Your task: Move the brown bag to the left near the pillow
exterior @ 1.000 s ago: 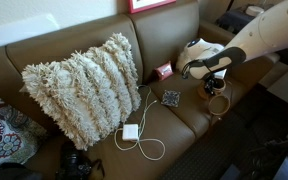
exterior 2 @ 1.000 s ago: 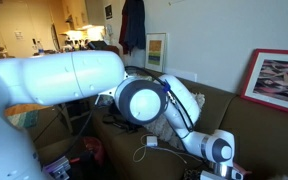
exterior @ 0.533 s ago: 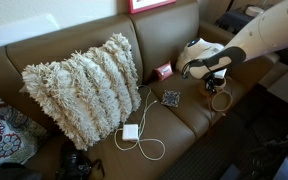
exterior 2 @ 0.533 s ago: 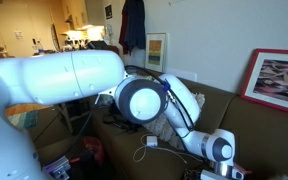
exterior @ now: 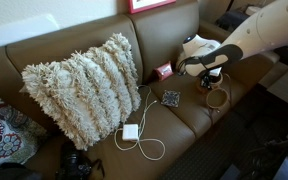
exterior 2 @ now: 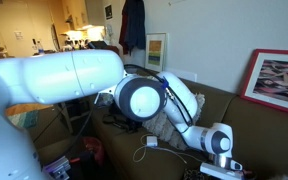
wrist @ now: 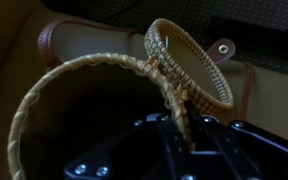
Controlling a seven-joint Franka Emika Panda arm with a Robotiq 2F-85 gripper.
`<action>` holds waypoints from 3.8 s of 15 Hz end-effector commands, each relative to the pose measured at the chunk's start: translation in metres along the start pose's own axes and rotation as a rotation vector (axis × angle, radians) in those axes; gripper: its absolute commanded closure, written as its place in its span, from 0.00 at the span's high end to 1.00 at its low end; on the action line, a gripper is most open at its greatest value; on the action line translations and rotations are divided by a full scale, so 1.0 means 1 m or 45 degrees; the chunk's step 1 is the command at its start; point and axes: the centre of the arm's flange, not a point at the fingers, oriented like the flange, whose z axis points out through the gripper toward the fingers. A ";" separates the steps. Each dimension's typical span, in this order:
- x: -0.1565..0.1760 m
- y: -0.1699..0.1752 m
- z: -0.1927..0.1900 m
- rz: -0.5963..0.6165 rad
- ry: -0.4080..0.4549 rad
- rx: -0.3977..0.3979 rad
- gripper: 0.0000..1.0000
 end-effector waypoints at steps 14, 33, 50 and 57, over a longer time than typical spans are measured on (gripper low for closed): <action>-0.029 -0.122 -0.121 0.111 0.118 -0.293 0.05; -0.047 -0.300 -0.053 -0.636 -0.006 -1.126 0.05; -0.041 -0.266 -0.043 -0.663 0.135 -1.235 0.05; -0.037 -0.296 -0.046 -0.720 0.242 -1.299 0.05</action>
